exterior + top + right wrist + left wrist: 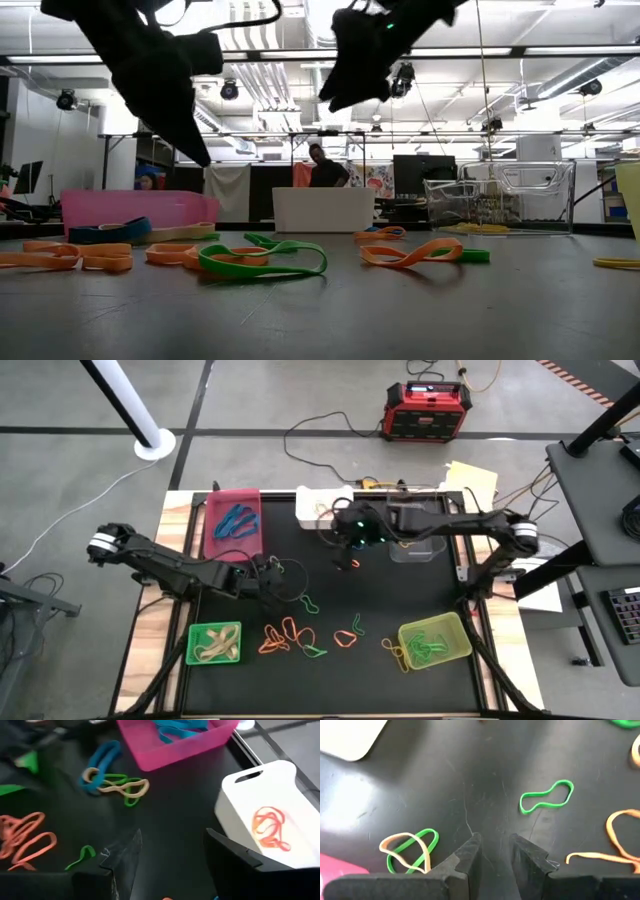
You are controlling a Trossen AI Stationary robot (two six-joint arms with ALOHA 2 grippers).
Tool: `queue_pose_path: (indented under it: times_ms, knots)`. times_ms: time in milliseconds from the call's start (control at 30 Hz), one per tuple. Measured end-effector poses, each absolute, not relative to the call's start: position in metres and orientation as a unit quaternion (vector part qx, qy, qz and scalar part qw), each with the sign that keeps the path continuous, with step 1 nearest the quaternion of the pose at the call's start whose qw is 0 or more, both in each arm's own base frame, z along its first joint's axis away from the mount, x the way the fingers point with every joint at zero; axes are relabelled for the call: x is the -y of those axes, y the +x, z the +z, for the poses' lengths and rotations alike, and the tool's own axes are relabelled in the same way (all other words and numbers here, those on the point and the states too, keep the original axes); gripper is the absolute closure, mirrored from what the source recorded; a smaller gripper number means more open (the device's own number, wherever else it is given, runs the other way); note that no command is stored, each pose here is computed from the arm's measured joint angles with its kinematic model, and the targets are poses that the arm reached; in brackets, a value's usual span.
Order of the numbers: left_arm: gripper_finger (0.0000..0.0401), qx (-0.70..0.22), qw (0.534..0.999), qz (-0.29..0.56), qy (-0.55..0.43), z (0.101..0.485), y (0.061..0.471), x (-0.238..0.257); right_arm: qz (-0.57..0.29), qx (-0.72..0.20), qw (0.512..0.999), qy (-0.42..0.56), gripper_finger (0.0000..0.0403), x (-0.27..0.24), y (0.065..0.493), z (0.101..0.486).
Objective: Sort rubber bands into baskets
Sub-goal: Put the green rubber band into the yellow bin
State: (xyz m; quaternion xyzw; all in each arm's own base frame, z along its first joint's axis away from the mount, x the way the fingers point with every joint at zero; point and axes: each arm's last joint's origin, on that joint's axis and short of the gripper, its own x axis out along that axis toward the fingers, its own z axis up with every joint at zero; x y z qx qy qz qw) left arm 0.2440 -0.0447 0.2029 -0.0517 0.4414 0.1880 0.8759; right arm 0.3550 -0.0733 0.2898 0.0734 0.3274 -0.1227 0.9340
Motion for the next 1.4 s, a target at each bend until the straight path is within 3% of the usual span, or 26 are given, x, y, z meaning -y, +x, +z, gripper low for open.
queue_pose_path:
  times_ms: [467, 567, 733, 833, 1133, 1400]
  knots:
    - [0.0319, -0.505, 0.817, 0.26, -0.095, 0.191, 0.229, 0.033, -0.075, -0.253, 0.957, 0.12, 0.0197, 0.02, 0.303, 0.274]
    - [0.0319, -0.502, 0.825, 0.243, -0.09, 0.19, 0.234, 0.034, -0.068, -0.258, 0.955, 0.128, 0.0197, 0.014, 0.301, 0.269]
    - [0.0319, -0.492, 0.861, 0.103, -0.078, 0.187, 0.252, 0.046, -0.046, -0.293, 0.946, 0.131, 0.0197, -0.004, 0.305, 0.25]
    - [0.0319, -0.463, 0.883, 0.063, -0.038, 0.183, 0.265, 0.051, -0.029, -0.32, 0.939, 0.124, 0.0197, -0.017, 0.306, 0.24]
    - [0.0319, -0.471, 0.88, 0.04, 0.036, 0.136, 0.295, 0.049, 0.006, -0.324, 0.939, 0.112, 0.0197, -0.042, 0.306, 0.239]
    - [0.0319, -0.474, 0.873, 0.103, 0.055, 0.119, 0.301, 0.043, 0.003, -0.322, 0.94, 0.11, 0.0197, -0.042, 0.306, 0.239]
